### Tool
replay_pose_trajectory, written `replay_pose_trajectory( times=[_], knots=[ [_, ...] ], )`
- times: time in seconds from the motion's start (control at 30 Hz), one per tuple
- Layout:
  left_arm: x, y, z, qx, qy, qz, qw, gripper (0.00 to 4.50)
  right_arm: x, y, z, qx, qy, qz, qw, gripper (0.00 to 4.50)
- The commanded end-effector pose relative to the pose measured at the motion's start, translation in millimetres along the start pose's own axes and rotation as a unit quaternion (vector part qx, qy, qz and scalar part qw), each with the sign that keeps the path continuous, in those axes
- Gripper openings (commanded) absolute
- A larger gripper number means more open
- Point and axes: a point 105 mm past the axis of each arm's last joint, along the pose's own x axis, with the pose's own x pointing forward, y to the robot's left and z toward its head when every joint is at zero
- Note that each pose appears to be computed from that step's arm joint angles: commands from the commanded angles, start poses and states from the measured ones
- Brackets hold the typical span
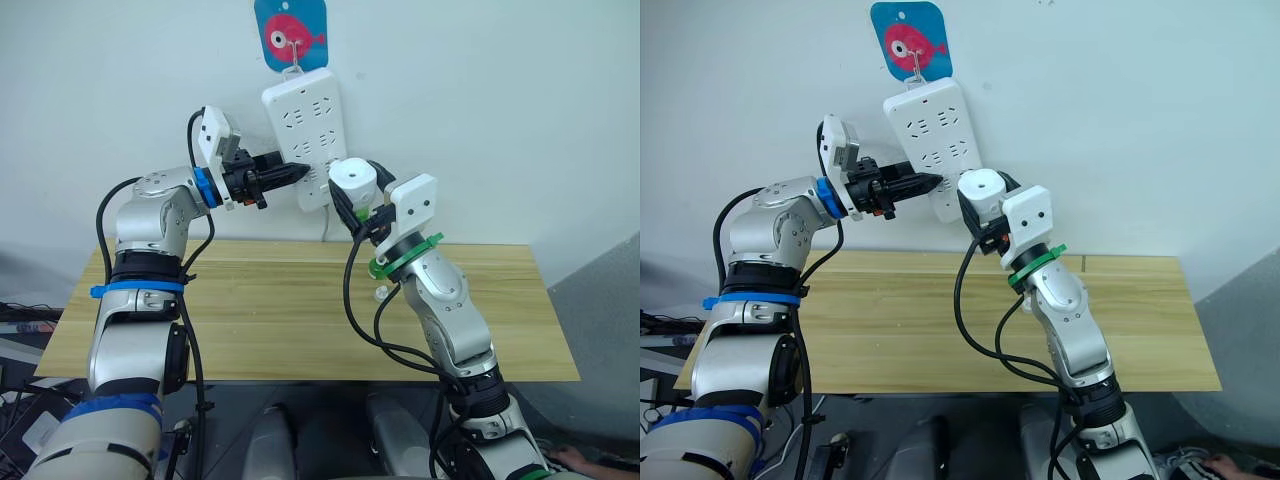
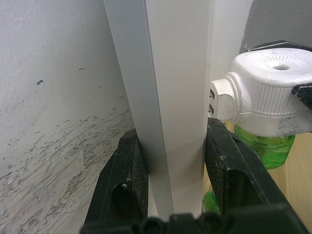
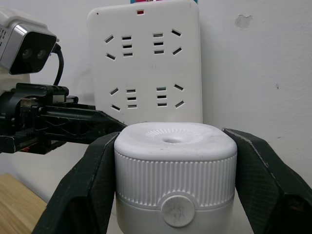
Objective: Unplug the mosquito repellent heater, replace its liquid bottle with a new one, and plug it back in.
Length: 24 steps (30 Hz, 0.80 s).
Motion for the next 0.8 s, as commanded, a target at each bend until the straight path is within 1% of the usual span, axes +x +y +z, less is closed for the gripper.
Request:
replay_pose_trajectory(
  times=[0.03,0.4,0.63,0.8],
  knots=[
    [-8.2,3.2,5.3,0.004,-0.006,0.011,1.000,1.35,-0.6,1.2,15.9,-0.004,-0.029,-0.003,1.000,2.99],
    [-8.5,3.0,5.8,0.004,-0.006,0.010,1.000,1.35,0.5,1.8,15.3,-0.004,-0.031,-0.005,0.999,2.99],
    [-8.8,2.5,6.3,0.004,-0.005,0.011,1.000,1.35,2.0,-1.1,21.1,-0.003,-0.047,-0.012,0.999,2.99],
    [-8.1,1.4,6.7,0.004,-0.005,0.010,1.000,1.35,2.3,2.5,17.4,-0.004,-0.040,-0.002,0.999,2.99]
  ],
)
